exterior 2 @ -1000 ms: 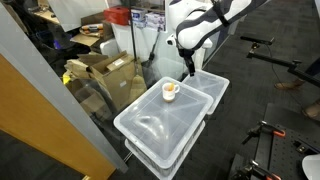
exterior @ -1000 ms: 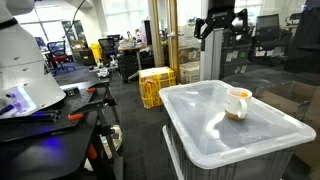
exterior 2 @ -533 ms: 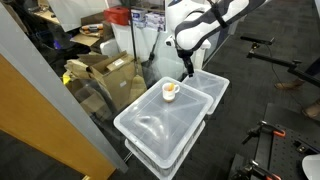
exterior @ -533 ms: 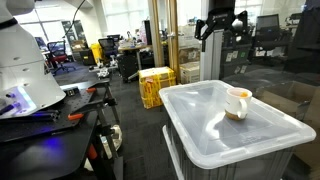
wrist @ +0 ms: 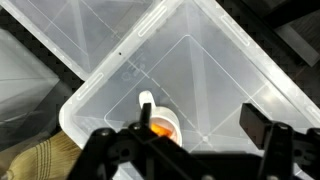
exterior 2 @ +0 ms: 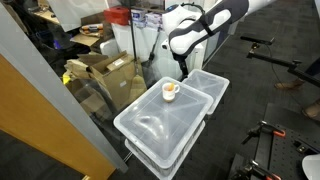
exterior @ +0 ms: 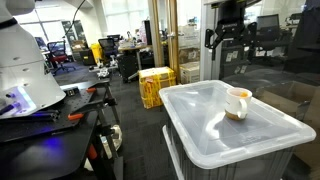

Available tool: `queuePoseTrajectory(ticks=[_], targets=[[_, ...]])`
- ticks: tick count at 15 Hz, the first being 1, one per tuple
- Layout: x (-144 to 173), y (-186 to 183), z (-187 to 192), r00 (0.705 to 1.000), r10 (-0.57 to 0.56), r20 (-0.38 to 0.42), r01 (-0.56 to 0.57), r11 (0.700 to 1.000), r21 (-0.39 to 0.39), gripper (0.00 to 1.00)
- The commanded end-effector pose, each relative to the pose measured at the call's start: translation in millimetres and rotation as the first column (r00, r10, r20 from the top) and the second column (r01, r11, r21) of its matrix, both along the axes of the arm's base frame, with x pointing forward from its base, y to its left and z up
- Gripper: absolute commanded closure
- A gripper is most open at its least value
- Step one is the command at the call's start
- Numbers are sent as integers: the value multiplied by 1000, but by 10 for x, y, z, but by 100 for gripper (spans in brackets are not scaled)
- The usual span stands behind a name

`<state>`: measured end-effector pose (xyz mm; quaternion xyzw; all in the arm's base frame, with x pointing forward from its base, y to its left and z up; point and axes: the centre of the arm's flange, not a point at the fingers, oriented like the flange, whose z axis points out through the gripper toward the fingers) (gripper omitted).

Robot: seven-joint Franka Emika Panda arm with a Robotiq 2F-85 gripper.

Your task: Remove the orange marker from the white mug

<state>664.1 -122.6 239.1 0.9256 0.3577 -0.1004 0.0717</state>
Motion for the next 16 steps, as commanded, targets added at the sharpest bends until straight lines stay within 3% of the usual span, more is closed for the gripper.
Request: queuePoseTrajectory(ticks=[1, 16], targets=[[309, -61, -133, 1000, 22, -19, -22, 1000, 11, 12], [558, 20, -670, 996, 93, -10, -93, 995, -45, 27]])
